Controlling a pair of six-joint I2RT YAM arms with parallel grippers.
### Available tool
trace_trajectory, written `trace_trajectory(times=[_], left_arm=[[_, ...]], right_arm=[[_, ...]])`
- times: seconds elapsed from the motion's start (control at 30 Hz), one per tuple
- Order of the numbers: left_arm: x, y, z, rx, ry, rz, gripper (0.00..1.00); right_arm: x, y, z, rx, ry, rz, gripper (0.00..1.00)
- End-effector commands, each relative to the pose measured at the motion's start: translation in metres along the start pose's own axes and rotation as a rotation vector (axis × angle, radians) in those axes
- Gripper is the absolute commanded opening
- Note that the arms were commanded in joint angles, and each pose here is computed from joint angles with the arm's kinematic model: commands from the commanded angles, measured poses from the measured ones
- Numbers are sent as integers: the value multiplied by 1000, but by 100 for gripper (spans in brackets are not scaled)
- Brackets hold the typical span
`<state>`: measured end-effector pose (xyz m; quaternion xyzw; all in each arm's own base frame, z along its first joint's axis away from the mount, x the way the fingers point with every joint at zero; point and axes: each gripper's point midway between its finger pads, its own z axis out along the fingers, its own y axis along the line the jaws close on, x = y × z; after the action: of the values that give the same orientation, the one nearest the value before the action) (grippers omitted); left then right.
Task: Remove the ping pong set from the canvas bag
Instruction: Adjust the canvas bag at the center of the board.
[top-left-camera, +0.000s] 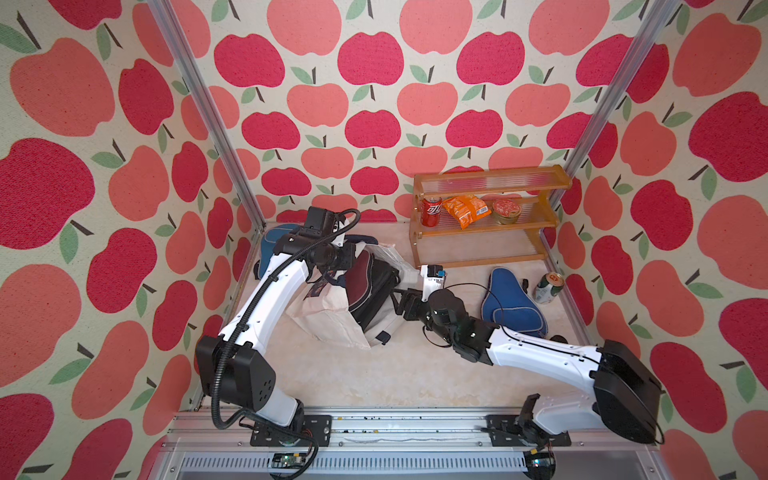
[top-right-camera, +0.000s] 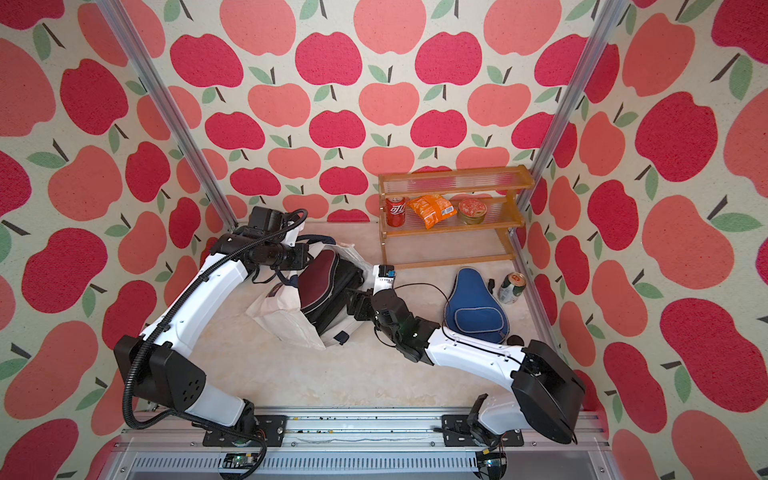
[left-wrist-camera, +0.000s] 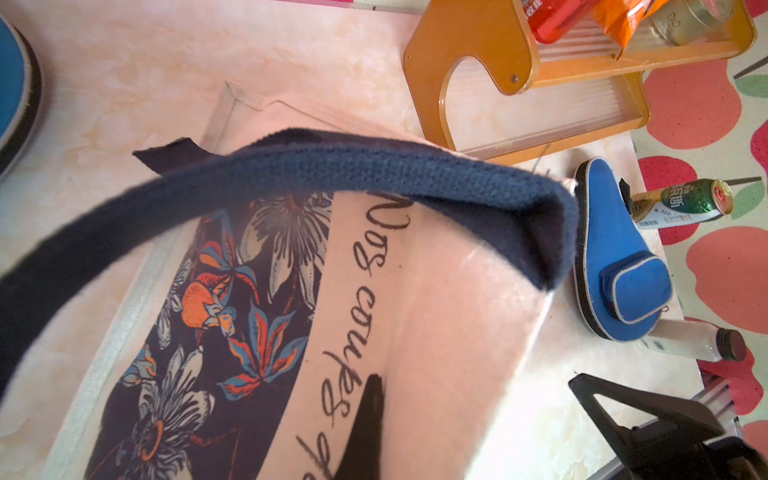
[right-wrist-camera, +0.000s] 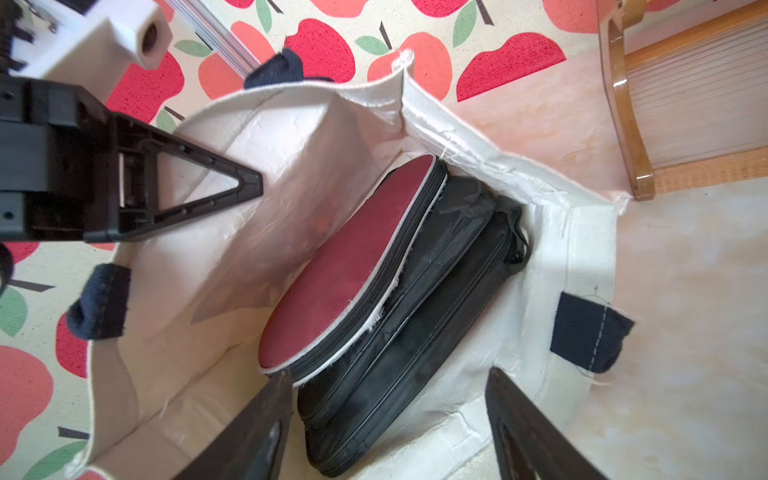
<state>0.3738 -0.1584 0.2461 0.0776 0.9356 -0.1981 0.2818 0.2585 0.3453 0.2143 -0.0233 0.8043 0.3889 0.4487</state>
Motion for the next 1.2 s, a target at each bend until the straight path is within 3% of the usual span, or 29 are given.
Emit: trace_trajectory(times=[0.0,0.13,0.53,1.17], left_arm=[[1,-2,-8,9,-30,25,0],[3,-7,-11,43,-61,58,0],[8,-21,-25,125,-176,115,0],[20,-29,-19,155,-156,114,0]], right_arm=[[-3,-5,-4,-2,-36,109,75],[4,5,2,-73,-28,245,75],[53,10,30,-101,53,412,71],[106,-31,69,-17,127,596,52]])
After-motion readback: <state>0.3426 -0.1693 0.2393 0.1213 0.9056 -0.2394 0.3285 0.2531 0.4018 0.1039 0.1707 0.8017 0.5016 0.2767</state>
